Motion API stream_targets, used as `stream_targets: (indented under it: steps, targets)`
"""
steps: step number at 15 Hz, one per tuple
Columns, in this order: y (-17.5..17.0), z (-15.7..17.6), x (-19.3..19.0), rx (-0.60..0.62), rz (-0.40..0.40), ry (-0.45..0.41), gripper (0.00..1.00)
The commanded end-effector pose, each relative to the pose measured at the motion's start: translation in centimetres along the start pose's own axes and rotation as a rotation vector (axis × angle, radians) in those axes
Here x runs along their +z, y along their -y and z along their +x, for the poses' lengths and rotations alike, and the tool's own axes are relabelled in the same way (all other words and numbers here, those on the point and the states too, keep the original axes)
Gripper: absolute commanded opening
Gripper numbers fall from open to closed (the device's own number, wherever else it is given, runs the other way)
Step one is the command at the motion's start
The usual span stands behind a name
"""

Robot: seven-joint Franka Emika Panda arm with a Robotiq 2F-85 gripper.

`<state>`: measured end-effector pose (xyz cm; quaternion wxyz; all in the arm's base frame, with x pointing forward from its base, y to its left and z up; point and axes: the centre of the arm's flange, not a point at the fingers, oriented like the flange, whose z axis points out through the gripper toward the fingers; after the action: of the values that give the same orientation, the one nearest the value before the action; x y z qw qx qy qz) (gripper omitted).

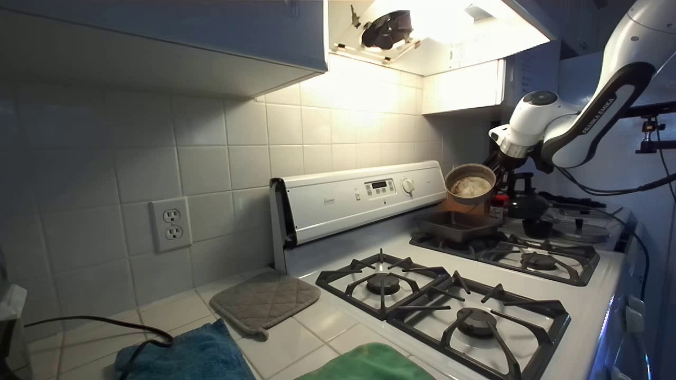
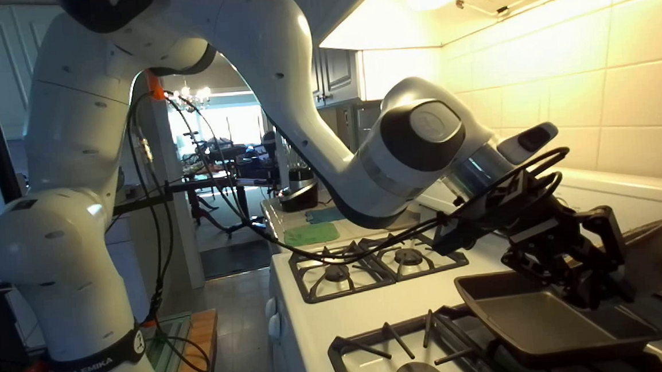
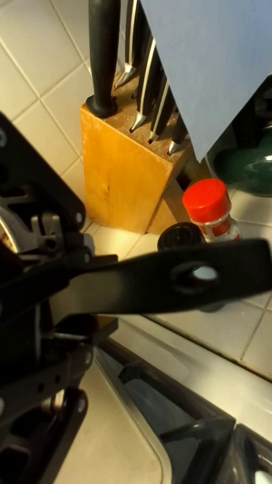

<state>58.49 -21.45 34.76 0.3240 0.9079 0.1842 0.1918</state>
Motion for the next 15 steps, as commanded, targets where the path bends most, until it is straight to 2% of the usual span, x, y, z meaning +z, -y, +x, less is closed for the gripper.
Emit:
stream_targets:
  steps: [1, 15]
  targets:
    - [1.0, 0.6, -0.2, -0.004, -0.069, -0.032, 0.11]
    - [2.0, 1.4, -1.6, -0.055, -0.185, -0.104, 0.11]
